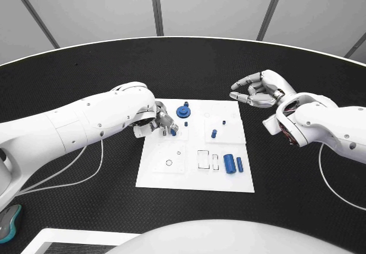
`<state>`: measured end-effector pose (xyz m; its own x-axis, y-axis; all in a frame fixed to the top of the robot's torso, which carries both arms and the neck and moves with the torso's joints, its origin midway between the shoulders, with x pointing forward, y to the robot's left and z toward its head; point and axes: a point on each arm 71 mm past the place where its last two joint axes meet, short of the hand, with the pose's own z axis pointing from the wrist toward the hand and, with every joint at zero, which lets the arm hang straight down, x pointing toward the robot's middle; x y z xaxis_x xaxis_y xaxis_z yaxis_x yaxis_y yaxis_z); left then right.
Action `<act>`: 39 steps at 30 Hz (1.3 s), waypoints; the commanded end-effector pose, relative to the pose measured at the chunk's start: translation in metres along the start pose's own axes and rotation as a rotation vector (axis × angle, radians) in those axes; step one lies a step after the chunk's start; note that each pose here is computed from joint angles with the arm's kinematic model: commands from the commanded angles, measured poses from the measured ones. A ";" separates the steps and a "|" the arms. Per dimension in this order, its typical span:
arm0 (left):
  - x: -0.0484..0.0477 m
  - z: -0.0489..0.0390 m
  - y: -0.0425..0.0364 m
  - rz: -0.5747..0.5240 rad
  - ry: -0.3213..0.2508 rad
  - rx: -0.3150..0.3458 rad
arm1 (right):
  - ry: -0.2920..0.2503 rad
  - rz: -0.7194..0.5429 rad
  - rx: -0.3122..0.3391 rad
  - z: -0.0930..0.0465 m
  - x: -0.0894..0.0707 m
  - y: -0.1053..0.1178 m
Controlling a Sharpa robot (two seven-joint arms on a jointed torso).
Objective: Assemble the parts on the task board
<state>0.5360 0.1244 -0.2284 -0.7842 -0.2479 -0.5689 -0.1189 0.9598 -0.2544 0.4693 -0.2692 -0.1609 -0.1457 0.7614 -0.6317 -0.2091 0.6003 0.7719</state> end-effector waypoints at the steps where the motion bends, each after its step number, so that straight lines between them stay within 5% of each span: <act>1: -0.0001 0.0001 -0.0002 -0.006 0.000 0.004 | 0.000 0.000 0.000 0.000 0.000 0.000; 18: 0.0015 -0.0001 -0.0002 -0.045 0.035 0.040 | -0.001 0.000 0.000 0.000 0.000 0.000; 39: -0.0018 -0.0050 0.0016 -0.082 -0.060 0.074 | 0.001 0.000 -0.001 0.001 0.001 0.000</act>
<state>0.5342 0.1268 -0.2240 -0.7382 -0.3360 -0.5849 -0.1359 0.9234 -0.3589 0.4702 -0.2682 -0.1613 -0.1468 0.7611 -0.6318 -0.2103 0.6001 0.7718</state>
